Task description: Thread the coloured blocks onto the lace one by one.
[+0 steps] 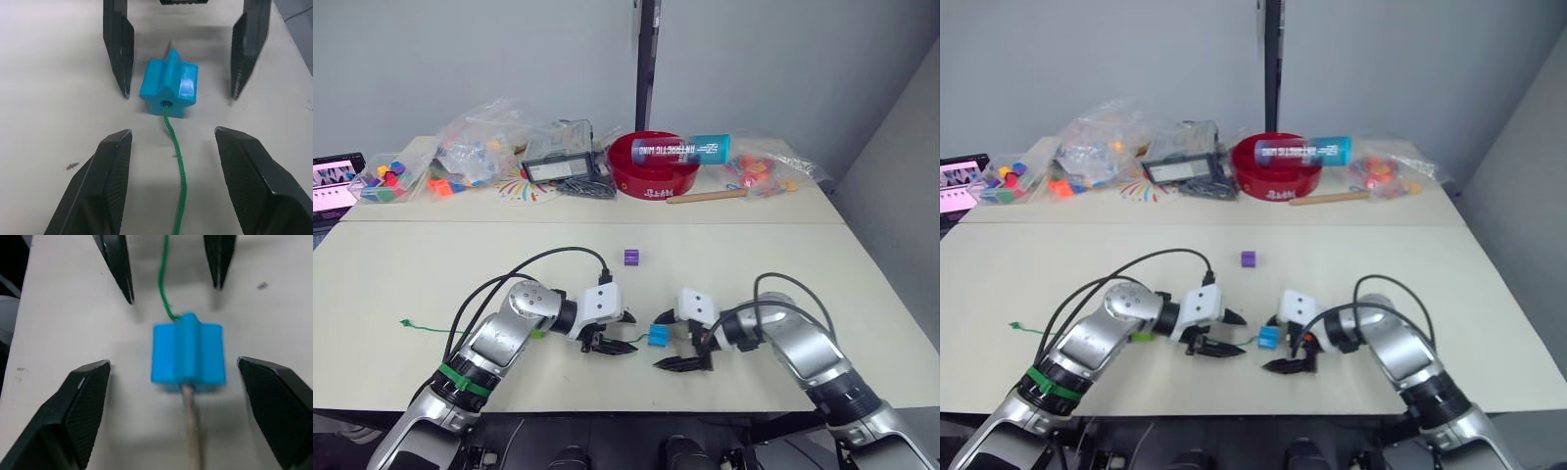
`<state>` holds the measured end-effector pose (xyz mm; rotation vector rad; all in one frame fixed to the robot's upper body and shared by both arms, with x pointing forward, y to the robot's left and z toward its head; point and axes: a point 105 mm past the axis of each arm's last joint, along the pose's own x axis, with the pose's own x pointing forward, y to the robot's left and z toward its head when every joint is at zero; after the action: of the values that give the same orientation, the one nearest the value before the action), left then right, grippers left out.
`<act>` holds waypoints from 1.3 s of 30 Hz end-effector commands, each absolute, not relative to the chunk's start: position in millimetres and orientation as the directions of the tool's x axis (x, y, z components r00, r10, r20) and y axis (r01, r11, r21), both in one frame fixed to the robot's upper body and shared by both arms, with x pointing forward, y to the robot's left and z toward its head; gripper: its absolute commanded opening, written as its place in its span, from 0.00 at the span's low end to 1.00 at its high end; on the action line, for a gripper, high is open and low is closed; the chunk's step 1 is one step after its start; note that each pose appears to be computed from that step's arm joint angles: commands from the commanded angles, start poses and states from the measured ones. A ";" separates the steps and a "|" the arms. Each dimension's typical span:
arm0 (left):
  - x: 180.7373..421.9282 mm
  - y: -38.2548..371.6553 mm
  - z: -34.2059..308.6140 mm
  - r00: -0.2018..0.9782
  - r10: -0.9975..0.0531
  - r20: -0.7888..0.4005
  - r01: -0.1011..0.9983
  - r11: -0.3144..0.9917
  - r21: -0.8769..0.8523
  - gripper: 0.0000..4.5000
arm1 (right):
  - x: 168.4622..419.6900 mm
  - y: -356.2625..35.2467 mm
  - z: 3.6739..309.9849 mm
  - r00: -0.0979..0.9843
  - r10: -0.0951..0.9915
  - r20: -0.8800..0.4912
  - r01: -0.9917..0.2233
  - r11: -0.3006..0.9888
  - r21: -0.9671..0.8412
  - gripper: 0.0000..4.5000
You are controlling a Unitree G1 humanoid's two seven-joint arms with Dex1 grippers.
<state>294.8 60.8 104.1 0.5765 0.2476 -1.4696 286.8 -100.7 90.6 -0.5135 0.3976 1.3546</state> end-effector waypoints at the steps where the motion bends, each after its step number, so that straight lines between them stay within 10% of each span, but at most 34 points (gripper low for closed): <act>1: 295.9 46.3 110.7 0.090 -0.874 -0.478 0.963 -0.045 0.264 0.63 | 285.9 -110.7 101.4 0.220 0.823 -0.523 -0.975 0.167 -0.148 0.99; 6: 298.7 40.1 110.4 0.066 -0.875 -0.481 0.956 -0.083 0.282 0.63 | 284.5 -119.0 98.3 0.256 0.816 -0.518 -0.967 0.210 -0.147 0.99; 12: 301.6 38.5 111.9 0.050 -0.877 -0.478 0.956 -0.097 0.277 0.99 | 284.6 -117.7 98.5 0.283 0.816 -0.504 -0.959 0.238 -0.154 1.00; 24: 302.5 27.3 92.0 0.018 -0.874 -0.486 0.964 -0.113 0.239 0.99 | 285.1 -115.1 97.6 0.303 0.810 -0.502 -0.953 0.256 -0.161 1.00; 34: 301.7 24.9 92.8 0.010 -0.880 -0.476 0.966 -0.114 0.231 0.31 | 284.1 -108.8 95.7 0.287 0.815 -0.503 -0.958 0.238 -0.162 1.00; 39: 302.4 29.6 94.4 0.019 -0.877 -0.481 0.965 -0.109 0.238 0.31 | 285.0 -101.6 95.3 0.273 0.825 -0.495 -0.962 0.217 -0.168 0.74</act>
<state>301.7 28.8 85.2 0.5946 0.2273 -1.5750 285.4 -107.9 87.2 -0.4686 0.3753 1.2419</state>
